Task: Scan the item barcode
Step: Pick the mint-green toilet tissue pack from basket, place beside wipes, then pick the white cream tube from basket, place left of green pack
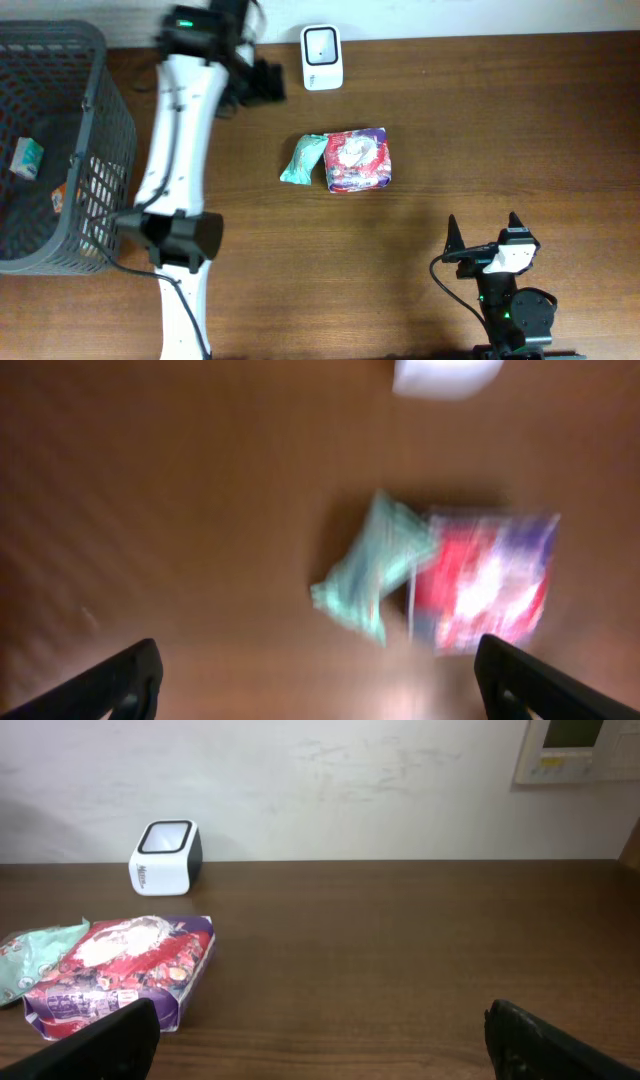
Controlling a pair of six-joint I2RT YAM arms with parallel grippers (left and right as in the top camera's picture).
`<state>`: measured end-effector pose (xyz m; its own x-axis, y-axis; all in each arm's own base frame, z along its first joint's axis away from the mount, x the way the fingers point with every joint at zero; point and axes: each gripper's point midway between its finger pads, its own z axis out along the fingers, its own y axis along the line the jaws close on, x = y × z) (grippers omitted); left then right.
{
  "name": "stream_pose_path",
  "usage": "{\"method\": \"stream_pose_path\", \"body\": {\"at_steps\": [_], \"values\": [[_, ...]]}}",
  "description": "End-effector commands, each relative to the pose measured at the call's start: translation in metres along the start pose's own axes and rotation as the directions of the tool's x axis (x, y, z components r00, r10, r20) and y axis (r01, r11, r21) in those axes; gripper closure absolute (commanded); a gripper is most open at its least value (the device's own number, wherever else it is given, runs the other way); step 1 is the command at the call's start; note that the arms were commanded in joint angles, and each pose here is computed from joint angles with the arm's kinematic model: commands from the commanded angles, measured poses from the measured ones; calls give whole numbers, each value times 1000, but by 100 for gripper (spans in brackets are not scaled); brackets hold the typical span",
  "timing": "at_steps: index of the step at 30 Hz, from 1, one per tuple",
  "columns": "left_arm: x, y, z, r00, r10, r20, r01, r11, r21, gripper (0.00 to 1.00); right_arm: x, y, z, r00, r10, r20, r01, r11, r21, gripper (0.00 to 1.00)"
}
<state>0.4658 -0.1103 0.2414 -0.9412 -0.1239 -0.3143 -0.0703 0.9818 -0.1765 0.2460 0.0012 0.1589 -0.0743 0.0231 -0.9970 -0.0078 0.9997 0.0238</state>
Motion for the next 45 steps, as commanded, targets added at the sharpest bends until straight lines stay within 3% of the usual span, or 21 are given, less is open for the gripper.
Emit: {"method": "stream_pose_path", "body": {"at_steps": [1,3,5,9,10,11,13,16,20,26,28,29,30,32,34,36,38,39,41,43,45], "values": [[-53,88,-120,907,-98,410,153,983,-104,7,3,0,0,1000,0,-4,0,1000,4,1],[-54,172,-164,829,-159,536,346,899,-269,11,3,0,0,1000,0,-4,0,1000,4,1],[-44,243,-170,802,-248,543,475,816,-328,14,3,0,0,1000,0,-4,0,1000,4,1],[-2,350,-128,804,-441,399,590,672,-447,14,3,0,0,1000,0,-4,0,1000,4,1],[12,375,-112,812,-474,340,583,655,-480,16,3,0,0,1000,0,-4,0,1000,4,1],[24,389,-91,840,-480,252,539,685,-490,24,3,0,0,1000,0,-4,0,1000,4,1],[44,394,-49,887,-456,72,441,790,-425,27,3,0,0,1000,0,-4,0,1000,4,1],[88,381,15,907,-377,-189,325,910,-258,22,3,0,0,1000,0,-4,0,1000,4,1],[148,366,62,839,-360,-408,299,932,-206,21,3,0,0,1000,0,-4,0,1000,4,1],[175,362,89,808,-361,-466,305,932,-193,28,3,0,0,1000,0,-4,0,1000,4,1],[186,363,101,799,-362,-480,302,932,-201,39,3,0,0,1000,0,-4,0,1000,4,1],[192,366,105,795,-363,-486,291,931,-220,69,3,0,0,1000,0,-4,0,1000,4,1],[190,368,105,799,-363,-479,288,931,-225,100,3,0,0,1000,0,-4,0,1000,4,1],[176,371,95,811,-383,-442,304,922,-241,100,3,0,0,1000,0,-4,0,1000,4,1],[130,370,63,856,-400,-328,349,915,-205,100,3,0,0,1000,0,-4,0,1000,4,1],[59,354,2,927,-360,-107,352,932,-88,100,3,0,0,1000,0,-4,0,1000,4,1],[14,338,-56,948,-305,94,309,951,-27,100,3,0,0,1000,0,-4,0,1000,4,1],[-9,330,-95,917,-325,234,334,942,-3,100,3,0,0,1000,0,-4,0,1000,4,1],[-42,294,-185,772,-397,496,380,914,141,100,3,0,0,1000,0,-4,0,1000,4,1],[-52,224,-241,739,-309,599,141,940,312,100,3,0,0,1000,0,-3,0,1000,4,1],[-45,173,-255,759,-257,598,31,932,362,100,3,0,0,1000,0,-4,0,1000,4,1]]}}
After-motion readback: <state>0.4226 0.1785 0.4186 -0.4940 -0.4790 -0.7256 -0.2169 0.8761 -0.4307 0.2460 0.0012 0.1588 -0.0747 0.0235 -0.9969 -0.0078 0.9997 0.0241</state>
